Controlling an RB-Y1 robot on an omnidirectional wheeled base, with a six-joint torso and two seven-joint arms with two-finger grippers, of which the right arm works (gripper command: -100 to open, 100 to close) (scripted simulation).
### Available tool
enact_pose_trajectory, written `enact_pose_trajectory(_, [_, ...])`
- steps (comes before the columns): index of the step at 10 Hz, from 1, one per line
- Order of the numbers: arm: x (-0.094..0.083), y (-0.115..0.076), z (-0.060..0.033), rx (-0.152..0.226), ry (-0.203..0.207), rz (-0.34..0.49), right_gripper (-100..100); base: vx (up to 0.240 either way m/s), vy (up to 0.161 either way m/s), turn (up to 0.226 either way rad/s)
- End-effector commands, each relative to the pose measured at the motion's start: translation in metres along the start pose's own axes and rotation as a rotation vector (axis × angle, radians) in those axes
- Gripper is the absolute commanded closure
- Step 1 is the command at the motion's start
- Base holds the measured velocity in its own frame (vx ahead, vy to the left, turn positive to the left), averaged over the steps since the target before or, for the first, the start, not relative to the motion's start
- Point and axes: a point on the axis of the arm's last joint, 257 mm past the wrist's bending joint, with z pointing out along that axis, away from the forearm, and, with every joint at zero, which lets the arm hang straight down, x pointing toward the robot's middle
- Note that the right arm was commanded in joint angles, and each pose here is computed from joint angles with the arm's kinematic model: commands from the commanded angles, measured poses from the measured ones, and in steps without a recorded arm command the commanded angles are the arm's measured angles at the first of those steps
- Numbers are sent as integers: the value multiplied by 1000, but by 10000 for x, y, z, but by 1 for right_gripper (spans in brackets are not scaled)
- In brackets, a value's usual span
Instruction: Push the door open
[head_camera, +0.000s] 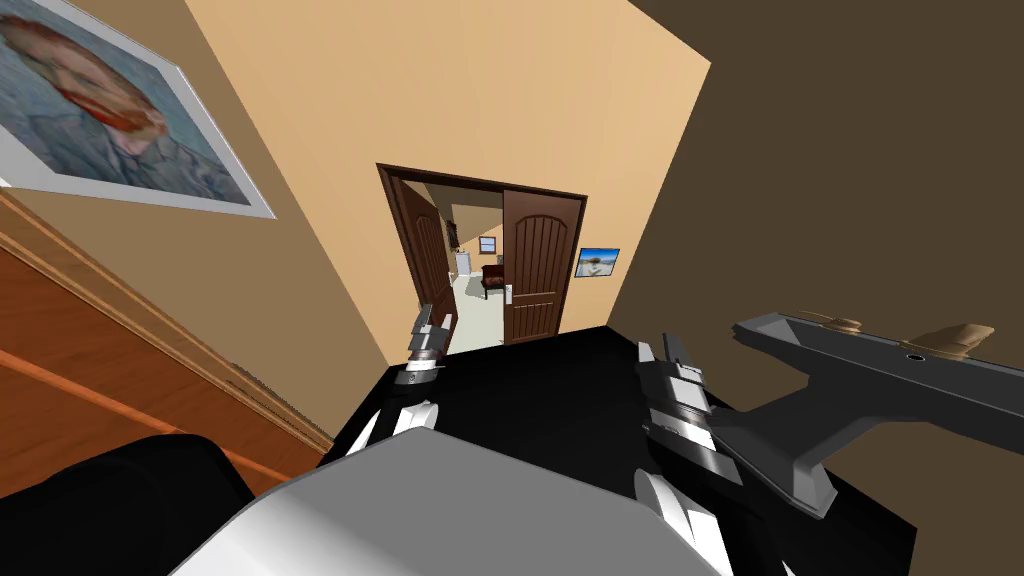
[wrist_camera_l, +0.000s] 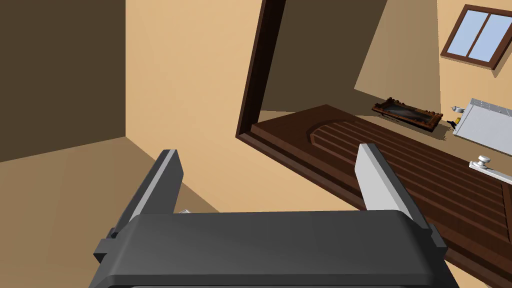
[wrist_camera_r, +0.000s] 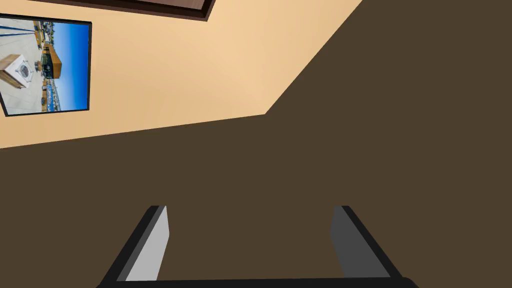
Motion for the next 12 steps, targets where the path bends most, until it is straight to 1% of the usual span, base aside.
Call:
enact_pose_trajectory(1, [103,-83,12,10,18,26,-100,97,20,-64])
enact_pose_trajectory(2, [135,-108,16,13,24,33,-100,165,26,-45])
enact_pose_trajectory(4, [274,-213,28,27,48,66,-100,184,44,-59])
enact_pose_trajectory(5, [371,-281,34,36,64,88,-100,179,51,-82])
enact_pose_trajectory(6, [420,-315,36,41,73,98,-100,168,57,-41])
enact_pose_trajectory(8, [654,-462,42,63,112,146,-100,174,41,-92])
enact_pose_trajectory(9, [719,-501,42,69,123,159,-100,144,38,-50])
enact_pose_trajectory(10, [854,-576,39,82,146,184,-100,127,53,-81])
enact_pose_trajectory(12, [1012,-658,31,97,172,211,-100,126,66,-69])
